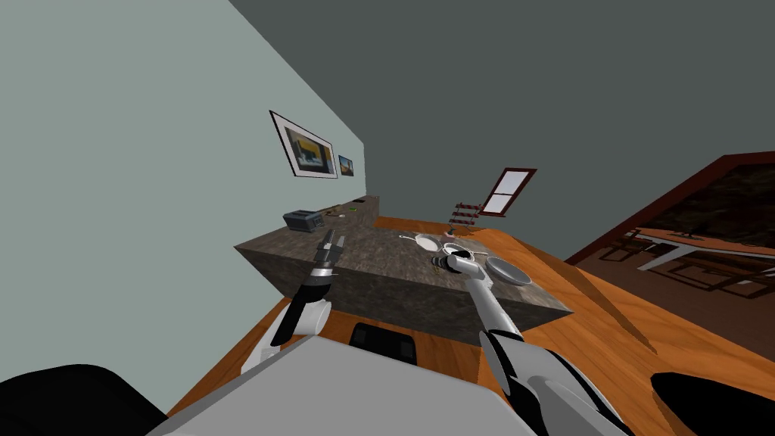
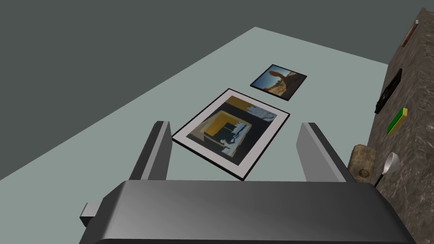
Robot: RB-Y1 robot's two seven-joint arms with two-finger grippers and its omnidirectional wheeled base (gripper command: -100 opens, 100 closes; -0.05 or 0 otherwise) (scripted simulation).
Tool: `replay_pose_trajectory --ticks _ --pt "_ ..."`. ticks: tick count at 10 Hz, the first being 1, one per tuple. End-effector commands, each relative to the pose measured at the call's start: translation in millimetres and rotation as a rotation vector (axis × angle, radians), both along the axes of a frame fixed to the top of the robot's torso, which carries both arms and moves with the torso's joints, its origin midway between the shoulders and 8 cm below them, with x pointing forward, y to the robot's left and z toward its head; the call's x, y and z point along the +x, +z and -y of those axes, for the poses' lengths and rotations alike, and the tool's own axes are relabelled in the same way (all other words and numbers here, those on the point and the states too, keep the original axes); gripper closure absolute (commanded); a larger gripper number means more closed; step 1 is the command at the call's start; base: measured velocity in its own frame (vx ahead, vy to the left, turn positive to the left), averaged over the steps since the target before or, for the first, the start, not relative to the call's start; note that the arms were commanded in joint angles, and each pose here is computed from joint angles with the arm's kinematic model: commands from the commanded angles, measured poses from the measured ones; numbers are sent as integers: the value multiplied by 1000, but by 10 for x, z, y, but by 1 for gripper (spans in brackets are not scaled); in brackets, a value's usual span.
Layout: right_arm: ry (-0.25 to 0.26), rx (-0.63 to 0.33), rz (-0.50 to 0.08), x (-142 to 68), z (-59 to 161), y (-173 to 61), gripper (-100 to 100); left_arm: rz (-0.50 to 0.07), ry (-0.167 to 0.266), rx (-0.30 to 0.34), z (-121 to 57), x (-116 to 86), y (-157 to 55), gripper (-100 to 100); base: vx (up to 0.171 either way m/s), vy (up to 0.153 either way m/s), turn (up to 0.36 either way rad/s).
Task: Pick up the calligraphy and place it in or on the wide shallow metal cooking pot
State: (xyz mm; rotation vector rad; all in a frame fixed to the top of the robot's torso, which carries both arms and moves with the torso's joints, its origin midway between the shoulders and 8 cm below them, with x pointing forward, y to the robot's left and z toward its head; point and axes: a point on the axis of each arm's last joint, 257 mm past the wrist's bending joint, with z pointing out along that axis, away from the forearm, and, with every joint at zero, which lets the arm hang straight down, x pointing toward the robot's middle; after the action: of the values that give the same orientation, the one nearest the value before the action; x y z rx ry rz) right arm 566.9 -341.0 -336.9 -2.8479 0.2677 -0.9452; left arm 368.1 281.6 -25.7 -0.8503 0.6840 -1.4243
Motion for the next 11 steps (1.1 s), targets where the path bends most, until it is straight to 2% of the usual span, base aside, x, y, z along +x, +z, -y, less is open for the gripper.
replay_pose_trajectory --ticks 1,2,3,4,8,9,10,11 --pt "0 0 0 0 0 0 100 0 0 0 0 0 0 0 0 0 0" --pt "0 0 0 -1 0 -1 100 0 0 0 0 0 0 0 0 0 0" --pt "-1 1 0 -1 0 -1 0 0 0 0 0 0 0 0 0 0 0" --pt "28 -1 -1 -16 -20 30 100 0 0 0 0 0 0 0 52 54 -253" --pt "128 -1 0 -93 -116 166 100 0 0 0 0 0 0 0 71 117 -255" --pt "107 0 1 -78 -95 145 100 0 0 0 0 0 -1 0 22 60 -68" --pt "112 -1 -1 -87 -94 145 0 0 0 0 0 0 0 0 3 11 11" --pt "108 -3 65 101 -78 402 100 0 0 0 0 0 0 0 -29 -9 63"
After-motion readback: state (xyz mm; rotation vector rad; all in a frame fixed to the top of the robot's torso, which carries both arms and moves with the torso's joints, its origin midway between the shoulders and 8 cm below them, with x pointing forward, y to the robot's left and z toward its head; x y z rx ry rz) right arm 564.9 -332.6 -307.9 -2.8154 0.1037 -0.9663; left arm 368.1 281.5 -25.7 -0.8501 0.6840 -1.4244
